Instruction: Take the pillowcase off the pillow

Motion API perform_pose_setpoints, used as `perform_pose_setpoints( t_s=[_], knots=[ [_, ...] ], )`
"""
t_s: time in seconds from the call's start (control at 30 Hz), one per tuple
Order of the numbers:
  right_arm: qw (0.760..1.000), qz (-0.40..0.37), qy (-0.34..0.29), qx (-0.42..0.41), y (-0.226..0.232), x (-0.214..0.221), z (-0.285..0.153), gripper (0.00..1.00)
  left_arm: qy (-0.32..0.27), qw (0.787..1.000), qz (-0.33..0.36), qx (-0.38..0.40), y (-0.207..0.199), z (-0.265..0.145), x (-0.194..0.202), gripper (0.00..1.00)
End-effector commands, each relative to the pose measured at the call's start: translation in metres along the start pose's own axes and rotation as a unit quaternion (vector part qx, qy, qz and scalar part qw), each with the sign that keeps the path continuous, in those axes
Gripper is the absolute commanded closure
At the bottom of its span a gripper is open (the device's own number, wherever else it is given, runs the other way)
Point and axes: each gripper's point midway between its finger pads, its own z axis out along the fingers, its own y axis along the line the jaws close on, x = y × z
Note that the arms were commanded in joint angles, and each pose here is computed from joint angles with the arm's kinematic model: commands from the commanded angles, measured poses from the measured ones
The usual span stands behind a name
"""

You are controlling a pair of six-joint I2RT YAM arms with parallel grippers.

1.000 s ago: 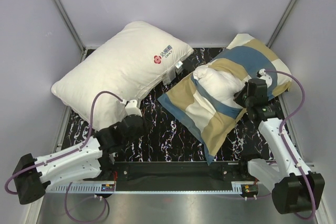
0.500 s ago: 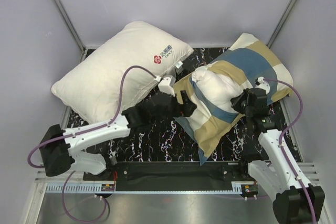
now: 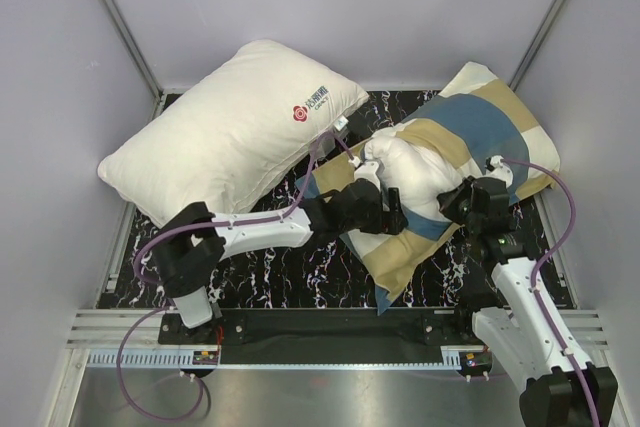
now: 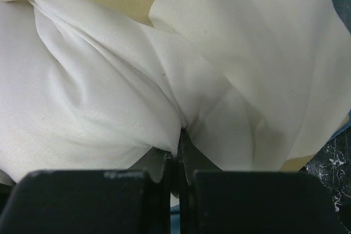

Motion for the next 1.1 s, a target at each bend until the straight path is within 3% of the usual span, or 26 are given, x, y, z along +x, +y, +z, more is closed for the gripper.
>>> perform_pose_setpoints(
  t_s=[0.0, 0.07, 0.13, 0.53, 0.8, 0.93, 1.07],
  knots=[
    [0.999, 0.002, 0.03, -0.011, 0.002, 0.016, -0.001, 1.0, -0.009, 0.999, -0.008, 0.046, -0.031, 0.004, -0.01, 0.24],
    [0.999, 0.001, 0.031, -0.008, 0.001, 0.016, 0.0, 1.0, -0.014, 0.999, -0.008, 0.048, -0.032, 0.002, -0.012, 0.68],
    [1.0, -0.003, 0.028, 0.0, -0.001, 0.014, 0.002, 1.0, -0.016, 0.999, -0.006, 0.044, -0.028, -0.002, -0.01, 1.0],
    [0.996, -0.028, 0.045, 0.069, -0.014, 0.006, 0.06, 1.0, -0.041, 0.998, -0.028, 0.042, 0.022, -0.082, 0.019, 1.0],
    [0.995, -0.024, 0.042, 0.086, -0.015, -0.011, 0.087, 1.0, -0.062, 0.997, -0.045, -0.002, 0.072, -0.117, 0.037, 1.0],
    [0.996, -0.02, 0.043, 0.076, -0.008, -0.015, 0.088, 1.0, -0.072, 0.996, -0.044, -0.002, 0.076, -0.119, 0.036, 1.0],
    [0.997, -0.016, 0.045, 0.064, -0.005, -0.011, 0.083, 1.0, -0.082, 0.996, -0.032, 0.024, 0.052, -0.113, 0.02, 1.0]
  ],
)
